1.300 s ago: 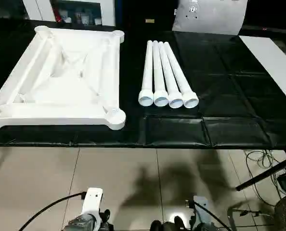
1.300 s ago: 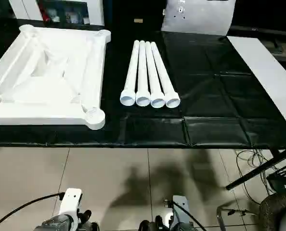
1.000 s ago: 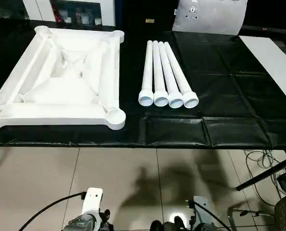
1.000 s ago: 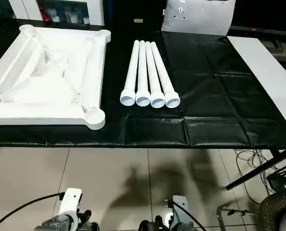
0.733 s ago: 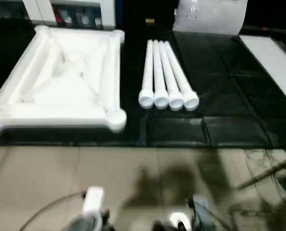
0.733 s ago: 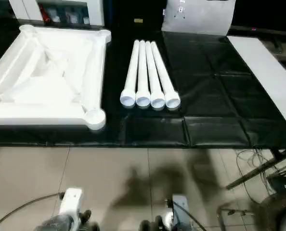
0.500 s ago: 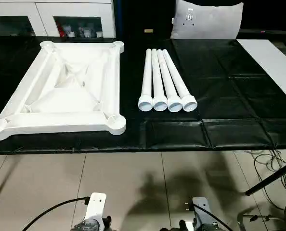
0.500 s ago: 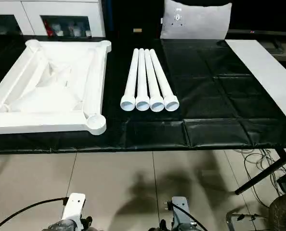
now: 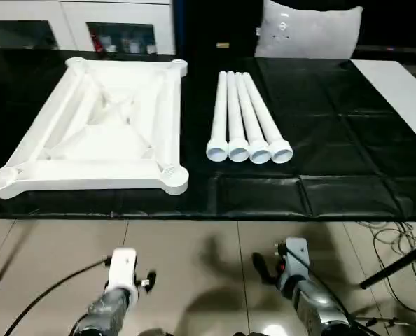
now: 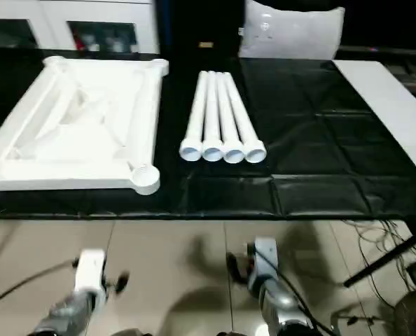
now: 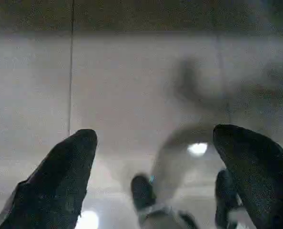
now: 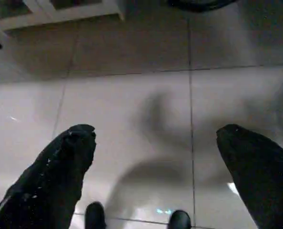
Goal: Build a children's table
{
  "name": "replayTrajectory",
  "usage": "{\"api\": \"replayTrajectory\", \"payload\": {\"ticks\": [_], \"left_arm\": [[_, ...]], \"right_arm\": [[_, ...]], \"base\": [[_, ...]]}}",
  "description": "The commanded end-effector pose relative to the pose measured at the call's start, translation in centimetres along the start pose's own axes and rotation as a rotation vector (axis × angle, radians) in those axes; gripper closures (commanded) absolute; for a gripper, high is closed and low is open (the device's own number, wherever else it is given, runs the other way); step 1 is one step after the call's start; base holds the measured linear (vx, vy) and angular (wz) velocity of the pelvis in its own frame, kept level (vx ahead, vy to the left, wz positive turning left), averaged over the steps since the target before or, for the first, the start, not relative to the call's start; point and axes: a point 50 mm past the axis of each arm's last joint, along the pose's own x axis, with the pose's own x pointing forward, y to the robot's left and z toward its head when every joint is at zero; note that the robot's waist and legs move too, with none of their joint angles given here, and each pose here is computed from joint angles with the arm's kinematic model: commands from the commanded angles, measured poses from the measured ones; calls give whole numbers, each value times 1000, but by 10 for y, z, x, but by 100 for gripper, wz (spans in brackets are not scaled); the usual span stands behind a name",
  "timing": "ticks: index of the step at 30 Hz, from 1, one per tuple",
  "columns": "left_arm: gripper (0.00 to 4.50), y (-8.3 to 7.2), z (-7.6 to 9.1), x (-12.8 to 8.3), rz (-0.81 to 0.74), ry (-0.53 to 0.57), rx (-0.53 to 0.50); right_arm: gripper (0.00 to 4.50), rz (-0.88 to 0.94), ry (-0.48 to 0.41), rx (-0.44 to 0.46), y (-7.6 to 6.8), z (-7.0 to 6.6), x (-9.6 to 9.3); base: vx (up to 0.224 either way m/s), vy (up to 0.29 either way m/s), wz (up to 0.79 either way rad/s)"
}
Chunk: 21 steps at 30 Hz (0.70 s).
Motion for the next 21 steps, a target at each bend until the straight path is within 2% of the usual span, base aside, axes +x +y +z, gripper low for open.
{"api": "replayTrajectory", "payload": {"ticks": [1,3,5,8,10,13,16,21], "left_arm": [[6,-7,1,-2,-62,-61,-10],[6,-9,2,-3,-77,-78,-11],[6,-10,4,-8,-84,-158,38],[6,-11,-2,-17,-150,-173,60],[6,-11,-4,-20,-158,-180,79],[6,-13,-6,-35,-190,-241,126],[6,-13,1,-50,-185,-320,157],[6,-15,14,-66,-202,-386,146]], "right_arm": [[0,6,-24,-9,-4,-3,-4],[0,9,-31,-21,-4,-3,-5],[0,32,-88,-38,-2,0,-8],[0,59,-150,-76,-2,4,-15],[0,60,-161,-94,-2,5,-16],[0,136,-188,-101,0,7,-27],[0,140,-224,-151,-1,13,-40],[0,151,-266,-195,0,21,-55]], "base": [[0,0,0],[0,0,0],[0,0,0],[0,0,0],[0,0,0],[0,0,0],[0,0,0],[0,0,0]]}}
